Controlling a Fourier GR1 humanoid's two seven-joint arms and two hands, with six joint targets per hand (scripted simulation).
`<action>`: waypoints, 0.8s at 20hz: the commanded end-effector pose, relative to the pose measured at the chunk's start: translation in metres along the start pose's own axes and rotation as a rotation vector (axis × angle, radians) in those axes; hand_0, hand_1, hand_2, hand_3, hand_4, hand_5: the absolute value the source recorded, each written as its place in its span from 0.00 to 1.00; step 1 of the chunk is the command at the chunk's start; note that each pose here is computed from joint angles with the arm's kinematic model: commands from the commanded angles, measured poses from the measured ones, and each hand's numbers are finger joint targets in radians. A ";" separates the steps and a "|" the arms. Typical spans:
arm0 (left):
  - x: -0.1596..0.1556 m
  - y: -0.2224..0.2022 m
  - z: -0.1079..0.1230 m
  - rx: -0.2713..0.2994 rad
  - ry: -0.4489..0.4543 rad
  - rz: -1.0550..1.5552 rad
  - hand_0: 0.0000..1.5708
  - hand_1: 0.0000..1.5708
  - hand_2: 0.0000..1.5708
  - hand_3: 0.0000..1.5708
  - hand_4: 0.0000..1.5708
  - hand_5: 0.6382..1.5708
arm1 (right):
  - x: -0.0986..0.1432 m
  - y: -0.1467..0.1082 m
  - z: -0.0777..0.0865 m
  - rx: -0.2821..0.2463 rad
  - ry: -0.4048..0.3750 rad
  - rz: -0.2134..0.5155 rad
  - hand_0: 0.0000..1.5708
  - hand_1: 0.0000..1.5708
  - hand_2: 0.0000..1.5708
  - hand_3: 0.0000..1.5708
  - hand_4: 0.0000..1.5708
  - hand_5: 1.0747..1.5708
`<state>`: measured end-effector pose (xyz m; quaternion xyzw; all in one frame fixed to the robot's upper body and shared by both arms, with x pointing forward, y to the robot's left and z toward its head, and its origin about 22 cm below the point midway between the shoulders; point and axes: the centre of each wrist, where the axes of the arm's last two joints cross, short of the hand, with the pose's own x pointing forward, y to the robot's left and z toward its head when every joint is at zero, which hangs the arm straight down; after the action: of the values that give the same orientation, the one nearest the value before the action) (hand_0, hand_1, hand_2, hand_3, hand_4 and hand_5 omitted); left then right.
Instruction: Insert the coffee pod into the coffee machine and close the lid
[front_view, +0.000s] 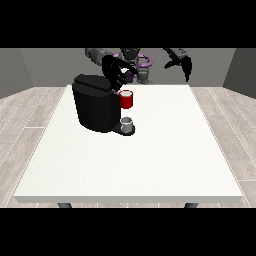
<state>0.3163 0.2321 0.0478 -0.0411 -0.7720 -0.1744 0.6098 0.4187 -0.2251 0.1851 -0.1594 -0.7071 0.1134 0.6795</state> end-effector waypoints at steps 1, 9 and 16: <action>0.011 0.002 -0.012 -0.016 -0.037 -0.002 0.00 0.00 0.00 0.00 0.25 1.00 | 0.061 0.033 0.003 0.114 -0.260 -0.014 0.00 0.00 0.00 0.00 0.08 1.00; 0.019 -0.018 -0.024 -0.107 -0.079 0.012 0.00 0.00 0.00 0.00 0.23 1.00 | 0.088 0.001 0.015 0.013 -0.273 0.034 0.00 0.00 0.00 0.00 0.00 1.00; 0.043 -0.023 -0.049 -0.164 -0.138 -0.005 0.00 0.00 0.00 0.00 0.16 1.00 | 0.117 -0.025 0.026 -0.048 -0.308 0.036 0.00 0.00 0.00 0.00 0.00 1.00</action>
<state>0.3385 0.1961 0.0835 -0.0912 -0.7941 -0.2231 0.5579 0.3943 -0.2703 0.2673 -0.2684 -0.6894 0.0860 0.6673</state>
